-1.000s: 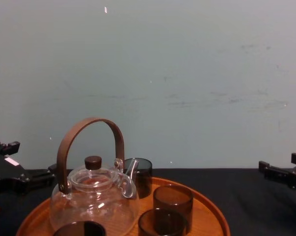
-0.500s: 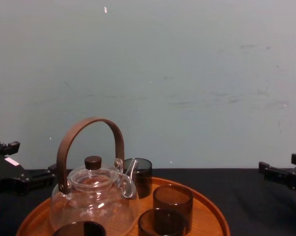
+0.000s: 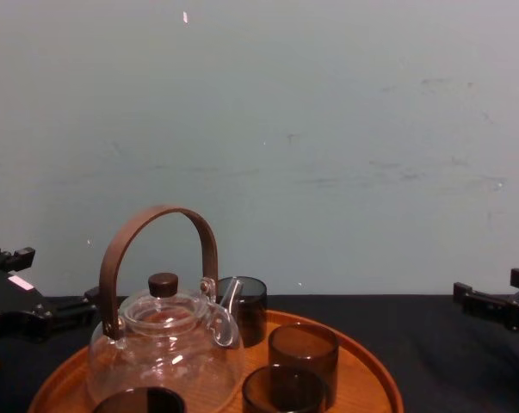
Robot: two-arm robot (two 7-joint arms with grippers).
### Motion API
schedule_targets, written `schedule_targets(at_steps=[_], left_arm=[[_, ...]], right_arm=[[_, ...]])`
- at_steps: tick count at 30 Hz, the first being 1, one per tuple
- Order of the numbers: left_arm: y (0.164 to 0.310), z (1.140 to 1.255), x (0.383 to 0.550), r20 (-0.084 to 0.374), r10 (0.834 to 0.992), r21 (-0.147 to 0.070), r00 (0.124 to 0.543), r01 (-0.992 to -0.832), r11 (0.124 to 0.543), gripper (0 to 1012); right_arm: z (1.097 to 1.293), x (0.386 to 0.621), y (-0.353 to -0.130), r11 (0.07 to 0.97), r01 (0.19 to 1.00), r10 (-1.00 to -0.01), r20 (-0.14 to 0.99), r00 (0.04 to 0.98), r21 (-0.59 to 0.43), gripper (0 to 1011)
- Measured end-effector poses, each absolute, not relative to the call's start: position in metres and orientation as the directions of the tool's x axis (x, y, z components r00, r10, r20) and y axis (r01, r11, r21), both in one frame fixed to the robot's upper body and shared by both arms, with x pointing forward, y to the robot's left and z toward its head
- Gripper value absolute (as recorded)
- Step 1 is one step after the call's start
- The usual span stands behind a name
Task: Pick up the glass from the table and place it on the tray.
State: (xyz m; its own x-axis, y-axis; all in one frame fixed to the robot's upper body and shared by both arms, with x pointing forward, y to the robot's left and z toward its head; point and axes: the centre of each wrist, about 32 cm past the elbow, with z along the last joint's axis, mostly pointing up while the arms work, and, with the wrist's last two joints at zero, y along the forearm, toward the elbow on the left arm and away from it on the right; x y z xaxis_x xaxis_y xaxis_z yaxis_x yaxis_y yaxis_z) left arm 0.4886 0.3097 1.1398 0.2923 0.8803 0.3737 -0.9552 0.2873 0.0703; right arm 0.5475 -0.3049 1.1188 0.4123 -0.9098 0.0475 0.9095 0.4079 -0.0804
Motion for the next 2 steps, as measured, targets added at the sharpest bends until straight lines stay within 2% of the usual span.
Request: schedule_targets(at_steps=[2], left_arm=[[0.3097,1.1398,0.4886,0.374,0.88,0.07,0.292,-0.955,0.287,1001]], right_arm=[[1.1188,0.5475,-0.3049,0.408,0.909,-0.91,0.047,0.413,-0.08,1002]])
